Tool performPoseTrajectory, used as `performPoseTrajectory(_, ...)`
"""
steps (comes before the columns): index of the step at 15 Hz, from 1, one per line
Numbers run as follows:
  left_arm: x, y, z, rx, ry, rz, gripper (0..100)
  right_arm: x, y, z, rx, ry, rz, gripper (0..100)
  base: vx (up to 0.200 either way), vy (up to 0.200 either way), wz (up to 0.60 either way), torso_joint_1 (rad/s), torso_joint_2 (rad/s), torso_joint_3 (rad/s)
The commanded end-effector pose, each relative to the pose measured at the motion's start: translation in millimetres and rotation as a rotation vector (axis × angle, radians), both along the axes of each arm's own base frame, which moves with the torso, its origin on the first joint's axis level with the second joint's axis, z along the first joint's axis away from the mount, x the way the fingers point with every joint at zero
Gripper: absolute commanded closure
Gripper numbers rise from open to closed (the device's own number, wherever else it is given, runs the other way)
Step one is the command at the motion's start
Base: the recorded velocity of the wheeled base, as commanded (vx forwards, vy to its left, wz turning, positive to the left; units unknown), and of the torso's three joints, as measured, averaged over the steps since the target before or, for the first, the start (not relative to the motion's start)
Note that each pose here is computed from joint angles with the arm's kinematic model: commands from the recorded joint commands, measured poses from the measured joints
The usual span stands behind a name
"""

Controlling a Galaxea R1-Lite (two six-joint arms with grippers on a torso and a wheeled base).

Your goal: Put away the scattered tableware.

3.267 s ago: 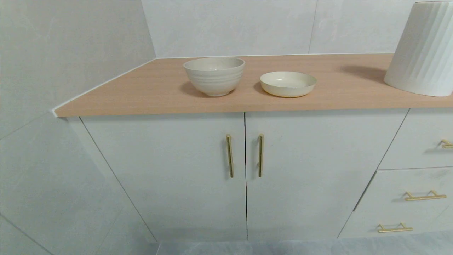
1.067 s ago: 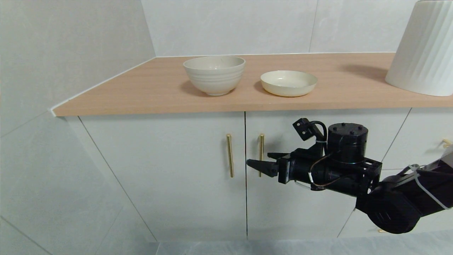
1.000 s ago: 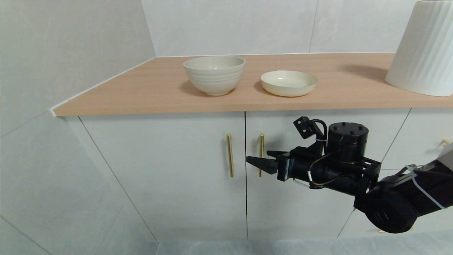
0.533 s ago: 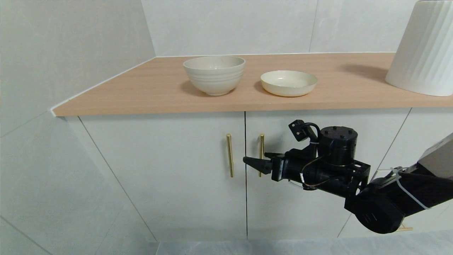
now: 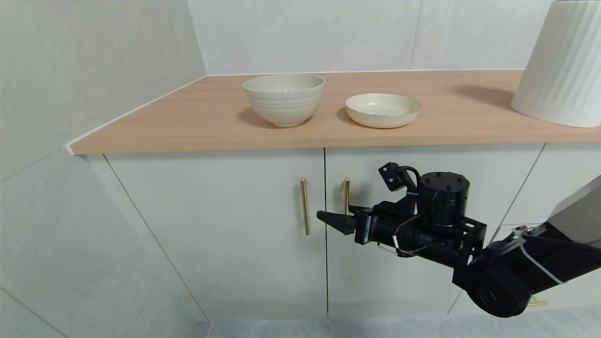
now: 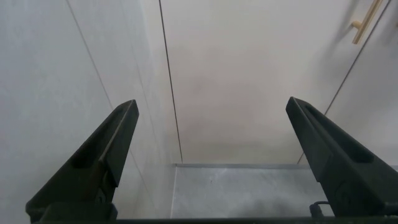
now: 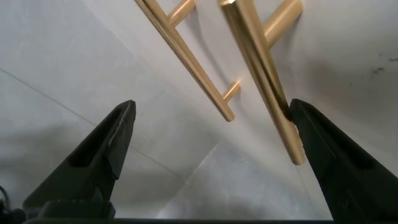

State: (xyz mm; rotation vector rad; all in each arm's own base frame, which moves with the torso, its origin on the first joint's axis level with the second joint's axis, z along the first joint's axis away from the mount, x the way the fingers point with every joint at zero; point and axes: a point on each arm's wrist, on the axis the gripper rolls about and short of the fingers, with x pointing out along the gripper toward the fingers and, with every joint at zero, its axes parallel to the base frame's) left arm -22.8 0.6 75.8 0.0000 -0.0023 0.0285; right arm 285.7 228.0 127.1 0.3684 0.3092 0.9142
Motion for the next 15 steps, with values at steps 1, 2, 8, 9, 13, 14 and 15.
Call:
performPoseTrajectory(1, 0.0, 0.0, 0.0, 0.0, -0.001, 0.001, 0, -5.3, 4.3, 2.6, 0.013, -0.006, 0.023, 0, 0.0, 0.0, 0.0, 0.0, 0.0, 0.0)
performPoseTrajectory(2, 0.0, 0.0, -0.2, 0.0, 0.001, 0.001, 0, -9.0, 7.0, 1.4, 0.012, -0.004, 0.035, 0, 0.0, 0.0, 0.0, 0.0, 0.0, 0.0)
performPoseTrajectory(8, 0.0, 0.0, 0.0, 0.0, -0.001, 0.001, 0, -43.4, -2.0, 14.5, 0.017, -0.006, 0.103, 0, 0.0, 0.0, 0.0, 0.0, 0.0, 0.0)
performPoseTrajectory(9, 0.0, 0.0, -0.2, 0.0, 0.001, 0.001, 0, -50.9, -3.4, 14.4, 0.012, -0.001, 0.116, 0, 0.0, 0.0, 0.0, 0.0, 0.0, 0.0)
performPoseTrajectory(13, 0.0, 0.0, 0.0, 0.0, -0.001, 0.001, 0, -80.4, -16.8, 12.5, -0.013, 0.026, 0.153, 0, 0.0, 0.0, 0.0, 0.0, 0.0, 0.0)
performPoseTrajectory(14, 0.0, 0.0, -0.2, 0.0, 0.001, 0.001, 0, -86.5, -22.2, 11.0, -0.021, 0.036, 0.155, 0, 0.0, 0.0, 0.0, 0.0, 0.0, 0.0)
performPoseTrajectory(15, 0.0, 0.0, 0.0, 0.0, -0.001, 0.001, 0, -93.5, -28.5, 9.6, -0.027, 0.047, 0.173, 0, 0.0, 0.0, 0.0, 0.0, 0.0, 0.0)
